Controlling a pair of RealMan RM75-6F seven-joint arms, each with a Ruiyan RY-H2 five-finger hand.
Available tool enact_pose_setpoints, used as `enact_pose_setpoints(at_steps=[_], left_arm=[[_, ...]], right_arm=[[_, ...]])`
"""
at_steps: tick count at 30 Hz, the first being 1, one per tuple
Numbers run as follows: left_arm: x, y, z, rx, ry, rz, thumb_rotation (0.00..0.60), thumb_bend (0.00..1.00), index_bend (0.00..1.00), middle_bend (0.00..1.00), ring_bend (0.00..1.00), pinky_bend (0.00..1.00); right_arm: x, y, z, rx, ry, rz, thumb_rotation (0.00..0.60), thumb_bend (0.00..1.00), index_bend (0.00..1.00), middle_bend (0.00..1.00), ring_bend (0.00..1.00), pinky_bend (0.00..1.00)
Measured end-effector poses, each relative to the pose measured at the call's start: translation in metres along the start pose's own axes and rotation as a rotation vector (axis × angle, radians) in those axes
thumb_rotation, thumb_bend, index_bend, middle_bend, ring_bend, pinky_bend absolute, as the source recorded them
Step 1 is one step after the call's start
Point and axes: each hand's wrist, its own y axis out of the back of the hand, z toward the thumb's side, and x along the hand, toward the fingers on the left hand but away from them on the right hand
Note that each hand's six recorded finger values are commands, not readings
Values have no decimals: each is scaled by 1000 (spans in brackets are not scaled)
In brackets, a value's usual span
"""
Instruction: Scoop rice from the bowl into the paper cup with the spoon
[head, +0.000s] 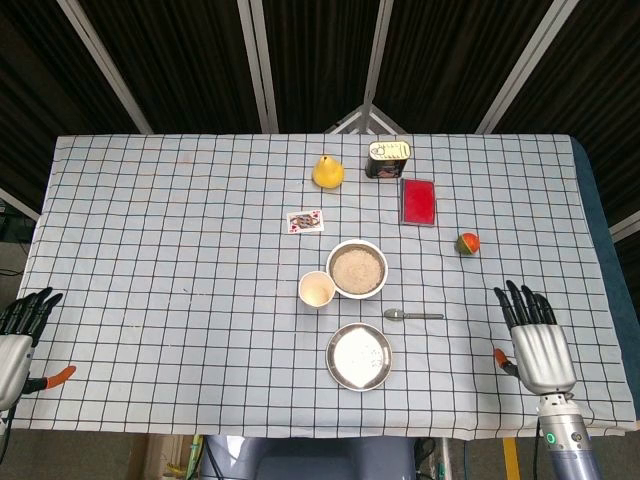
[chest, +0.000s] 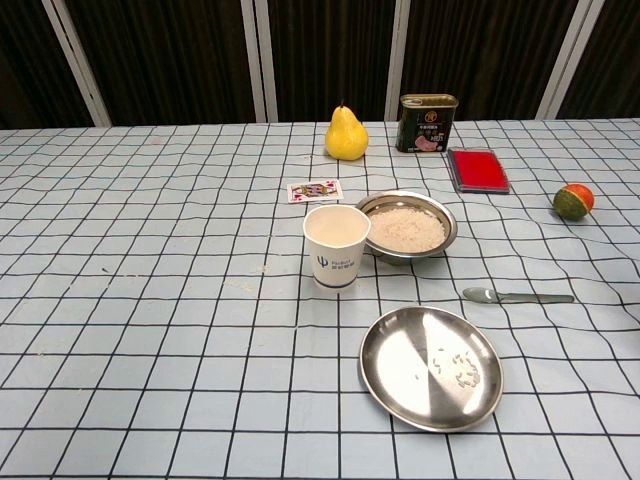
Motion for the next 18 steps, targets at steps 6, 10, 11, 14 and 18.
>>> enact_pose_setpoints(at_steps=[6, 10, 11, 14, 18], left_arm=[[0, 0, 2, 6, -8, 1, 600, 21, 0, 0, 0, 0], [-1, -1, 3, 4, -7, -1, 600, 21, 0, 0, 0, 0], [-1, -1, 3, 3, -7, -1, 600, 21, 0, 0, 0, 0], [-1, 0, 2, -1, -5, -2, 600, 21, 0, 0, 0, 0], [-1, -1, 1, -9, -5, -10, 600, 21, 0, 0, 0, 0]], right_arm=[[-16, 12, 19, -38, 47, -59, 600, 292, 284, 870, 914, 929], [-29, 8, 34, -45, 73, -27, 600, 292, 372, 945, 982, 973], [-32, 6, 38, -41, 76, -16, 600, 292, 388, 951, 988, 974], [-44, -2, 49, -25, 80, 25, 600, 292, 428, 964, 999, 981], [-59, -14, 69, -15, 84, 74, 600, 291, 428, 965, 999, 980]])
